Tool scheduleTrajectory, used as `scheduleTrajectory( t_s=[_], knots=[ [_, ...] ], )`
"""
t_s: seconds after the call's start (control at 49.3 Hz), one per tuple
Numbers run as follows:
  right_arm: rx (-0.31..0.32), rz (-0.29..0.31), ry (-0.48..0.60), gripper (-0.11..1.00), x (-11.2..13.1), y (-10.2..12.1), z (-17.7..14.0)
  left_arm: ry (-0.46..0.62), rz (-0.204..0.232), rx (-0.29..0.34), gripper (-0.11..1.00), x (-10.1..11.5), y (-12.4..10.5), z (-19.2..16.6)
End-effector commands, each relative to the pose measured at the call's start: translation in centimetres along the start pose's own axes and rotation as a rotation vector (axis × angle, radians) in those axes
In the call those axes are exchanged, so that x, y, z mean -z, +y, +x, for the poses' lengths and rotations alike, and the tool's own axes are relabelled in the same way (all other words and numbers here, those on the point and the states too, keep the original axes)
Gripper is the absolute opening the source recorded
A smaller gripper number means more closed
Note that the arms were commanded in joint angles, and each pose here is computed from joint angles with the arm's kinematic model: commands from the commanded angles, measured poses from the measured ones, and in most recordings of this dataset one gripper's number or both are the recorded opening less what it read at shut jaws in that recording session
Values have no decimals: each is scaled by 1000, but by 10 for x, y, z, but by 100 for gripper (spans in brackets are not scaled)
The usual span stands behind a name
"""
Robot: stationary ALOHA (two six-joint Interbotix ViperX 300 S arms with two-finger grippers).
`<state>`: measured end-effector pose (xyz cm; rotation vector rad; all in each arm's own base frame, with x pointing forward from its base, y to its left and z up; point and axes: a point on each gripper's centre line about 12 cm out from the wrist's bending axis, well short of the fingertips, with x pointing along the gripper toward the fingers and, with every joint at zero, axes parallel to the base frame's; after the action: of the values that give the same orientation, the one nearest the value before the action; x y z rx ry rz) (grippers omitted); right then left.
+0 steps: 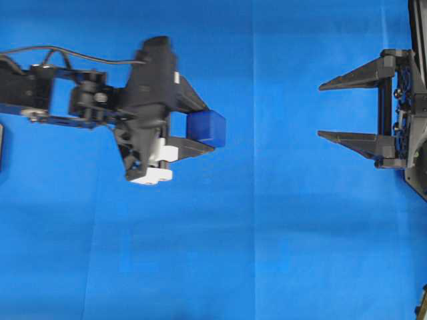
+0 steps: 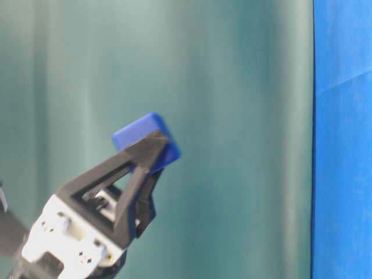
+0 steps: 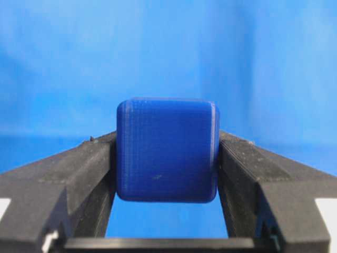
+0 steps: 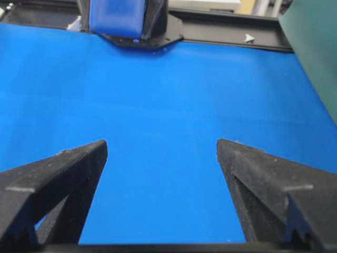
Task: Handover the blue block to the right arm after grasping it with the left arm, then place it in the designated position.
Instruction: 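Rotate the left gripper upright, holding the cube up toward center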
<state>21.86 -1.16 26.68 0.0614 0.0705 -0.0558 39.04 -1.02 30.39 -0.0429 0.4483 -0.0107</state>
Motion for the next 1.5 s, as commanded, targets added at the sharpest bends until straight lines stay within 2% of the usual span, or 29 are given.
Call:
scheduleTrajectory(
  t_s=[0.0,0.162,0.325,0.892,1.034,1.176,1.278,1.481],
  knots=[
    [1,2,-25,95,-8,0,2,-149,2,8,48,-13,0,-19],
    [0,2,-29,95,-9,0,2,-291,-1,15,48,-4,2,-35],
    [0,0,-28,95,-10,0,2,-357,-12,10,48,5,6,-42],
    [0,0,-31,95,-10,0,2,-350,-22,7,48,8,8,-40],
    [-3,-16,-34,95,-12,1,2,-350,-25,7,48,9,8,-40],
    [-13,-67,-44,95,-18,2,4,-351,-25,7,48,8,8,-40],
    [-23,-134,-47,95,-24,4,4,-351,-25,7,48,8,8,-40],
    [-42,-366,-22,95,-30,7,6,-350,-25,7,48,9,8,-40]
  ],
)
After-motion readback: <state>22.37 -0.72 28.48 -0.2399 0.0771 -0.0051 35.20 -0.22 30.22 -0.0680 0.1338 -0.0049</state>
